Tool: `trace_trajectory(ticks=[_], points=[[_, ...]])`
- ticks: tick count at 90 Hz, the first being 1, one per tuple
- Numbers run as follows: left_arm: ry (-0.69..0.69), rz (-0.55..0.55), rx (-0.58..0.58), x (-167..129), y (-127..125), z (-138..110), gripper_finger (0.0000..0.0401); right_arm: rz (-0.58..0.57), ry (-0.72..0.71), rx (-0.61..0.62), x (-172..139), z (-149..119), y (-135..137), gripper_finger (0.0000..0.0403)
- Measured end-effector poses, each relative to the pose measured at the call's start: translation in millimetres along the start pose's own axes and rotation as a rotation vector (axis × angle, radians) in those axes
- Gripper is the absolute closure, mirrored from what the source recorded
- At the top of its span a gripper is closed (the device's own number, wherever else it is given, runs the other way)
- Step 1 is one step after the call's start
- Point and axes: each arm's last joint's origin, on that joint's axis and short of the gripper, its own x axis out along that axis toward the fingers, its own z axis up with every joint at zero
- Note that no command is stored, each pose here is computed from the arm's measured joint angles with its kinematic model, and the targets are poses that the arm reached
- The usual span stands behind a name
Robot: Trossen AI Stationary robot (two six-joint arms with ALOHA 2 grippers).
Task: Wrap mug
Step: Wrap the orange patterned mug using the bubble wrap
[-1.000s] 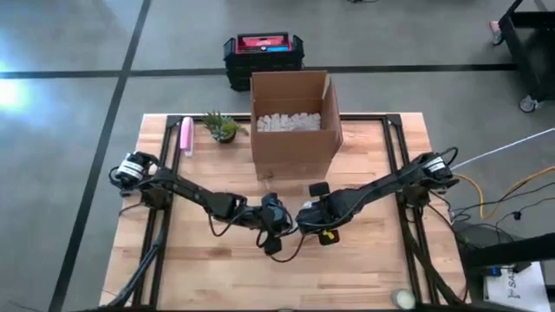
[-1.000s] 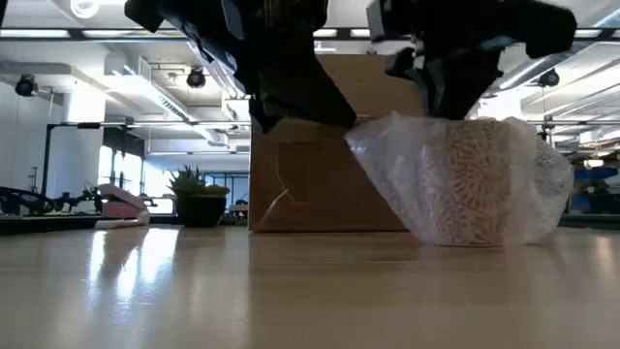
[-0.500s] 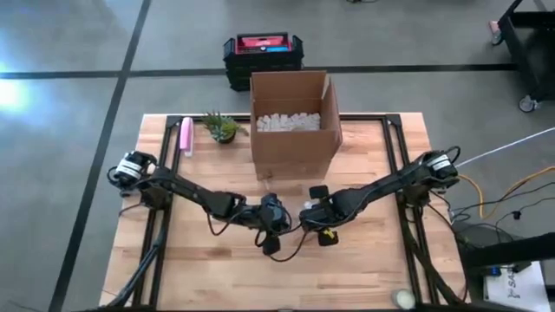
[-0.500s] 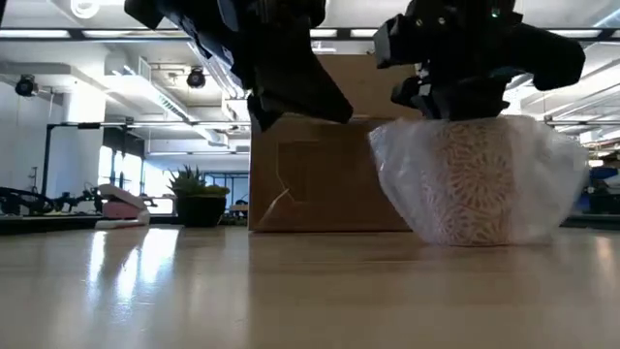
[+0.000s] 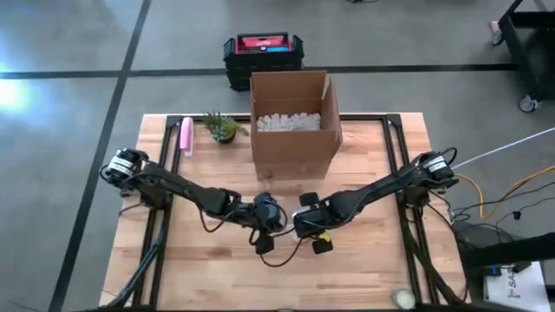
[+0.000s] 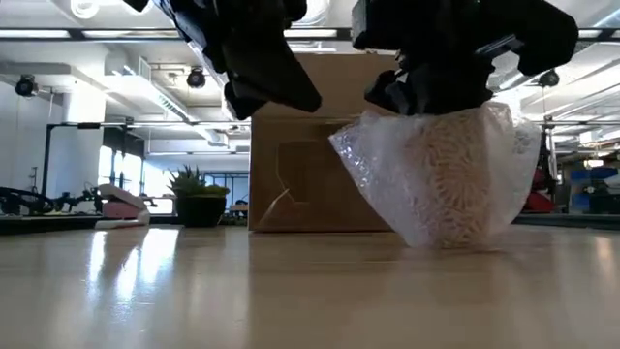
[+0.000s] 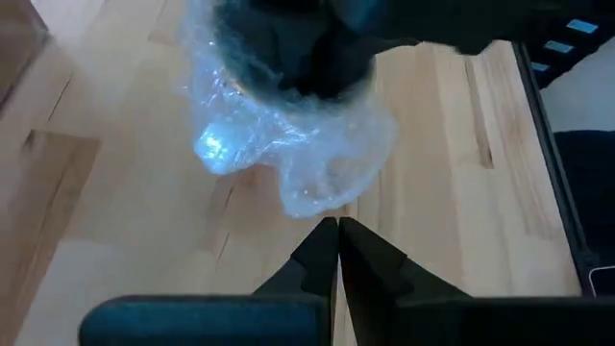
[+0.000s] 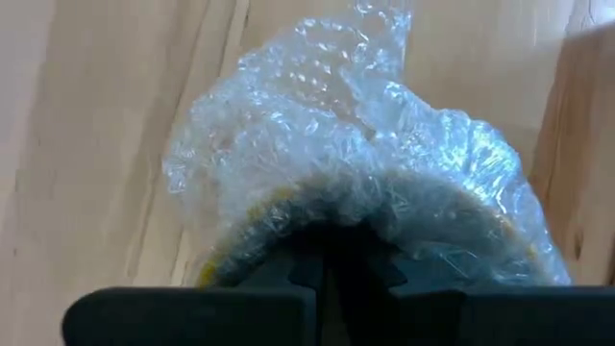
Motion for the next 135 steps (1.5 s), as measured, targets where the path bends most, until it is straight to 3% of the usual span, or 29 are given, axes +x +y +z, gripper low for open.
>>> trace_trajectory(ticks=[11, 24, 46, 90, 123, 135], points=[[-0.016, -0.045, -0.062, -8.8, -8.6, 4.6, 0.0401, 0.003, -0.072, -0.001, 0.7, 6.8, 0.1, 0.0395], [-0.076, -0.087, -0.027, -26.5, -20.0, 17.6, 0.0401, 0.000, -0.164, -0.022, 0.4, 15.7, 0.3, 0.0395], [-0.068, -0.042, -0.002, -27.0, -18.1, 17.0, 0.0401, -0.008, -0.280, -0.030, -2.0, 26.8, 0.3, 0.0394], [0.020, 0.030, 0.001, 24.9, -7.5, -2.7, 0.0401, -0.014, -0.218, -0.020, -10.2, 19.9, -0.5, 0.0394], [-0.005, 0.034, 0.004, 25.5, -7.4, -1.5, 0.0401, -0.007, -0.121, 0.103, -90.6, -2.6, -4.8, 0.0394], [-0.008, 0.034, 0.003, 25.7, -7.4, -1.6, 0.0401, -0.015, -0.028, 0.177, -99.5, -21.4, -5.8, 0.0394]])
